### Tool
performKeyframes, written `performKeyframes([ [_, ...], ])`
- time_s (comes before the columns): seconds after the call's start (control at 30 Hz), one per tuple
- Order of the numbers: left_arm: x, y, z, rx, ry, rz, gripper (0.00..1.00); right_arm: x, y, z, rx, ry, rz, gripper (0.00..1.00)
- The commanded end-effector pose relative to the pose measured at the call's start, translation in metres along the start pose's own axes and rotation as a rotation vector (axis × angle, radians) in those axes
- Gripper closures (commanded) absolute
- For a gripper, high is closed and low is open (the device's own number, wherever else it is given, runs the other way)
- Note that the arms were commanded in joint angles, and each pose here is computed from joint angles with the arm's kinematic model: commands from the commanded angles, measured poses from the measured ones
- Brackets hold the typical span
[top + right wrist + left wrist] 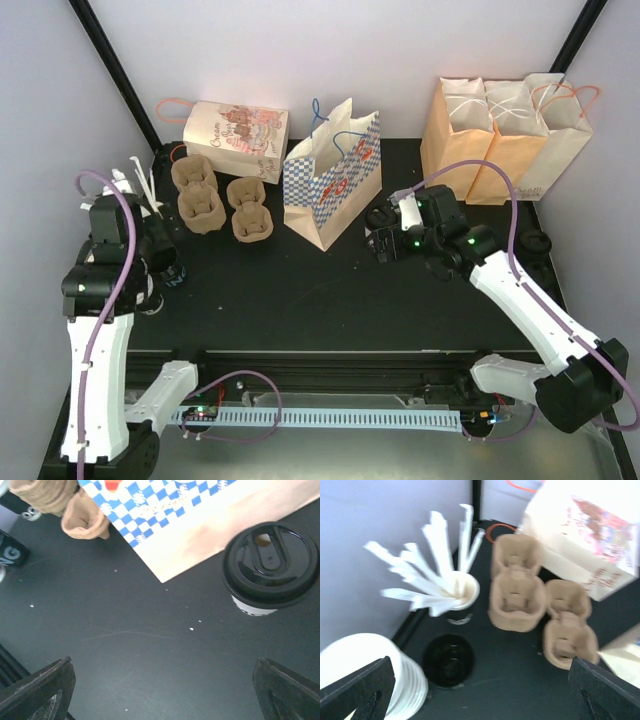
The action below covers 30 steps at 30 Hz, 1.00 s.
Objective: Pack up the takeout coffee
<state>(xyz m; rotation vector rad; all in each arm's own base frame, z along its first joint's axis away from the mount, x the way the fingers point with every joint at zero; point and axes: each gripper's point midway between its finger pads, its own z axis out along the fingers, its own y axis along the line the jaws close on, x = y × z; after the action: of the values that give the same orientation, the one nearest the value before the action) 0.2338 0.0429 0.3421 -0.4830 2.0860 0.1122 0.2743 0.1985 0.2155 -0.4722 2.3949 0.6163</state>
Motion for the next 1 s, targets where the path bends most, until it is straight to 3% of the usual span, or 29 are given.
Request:
performKeyframes([
  [0.0, -0.004, 0.036, 0.001, -0.21, 0.036, 0.093, 0.02, -0.01, 0.022, -0.011, -0.109, -0.07, -0.014, 0.01],
  [0.2, 0.012, 0.057, 0.026, -0.295, 0.151, 0.056, 0.15, 0.0, 0.038, -0.014, -0.207, -0.057, -0.027, 0.06],
  [0.3, 0.023, 0.063, 0.035, -0.296, 0.204, 0.014, 0.27, 0.008, 0.05, -0.017, -0.302, -0.081, -0.008, 0.08],
  [0.47, 0.036, 0.076, 0.046, -0.337, 0.243, -0.012, 0.49, 0.015, 0.043, -0.019, -0.268, -0.102, -0.014, 0.09],
  [0.7, 0.042, 0.092, 0.047, -0.405, 0.229, -0.051, 0.43, 0.012, 0.049, -0.025, -0.296, -0.124, -0.023, 0.09],
  [0.97, 0.041, 0.096, 0.063, -0.371, 0.247, -0.154, 0.51, 0.011, 0.051, -0.025, -0.311, -0.125, -0.014, 0.1],
])
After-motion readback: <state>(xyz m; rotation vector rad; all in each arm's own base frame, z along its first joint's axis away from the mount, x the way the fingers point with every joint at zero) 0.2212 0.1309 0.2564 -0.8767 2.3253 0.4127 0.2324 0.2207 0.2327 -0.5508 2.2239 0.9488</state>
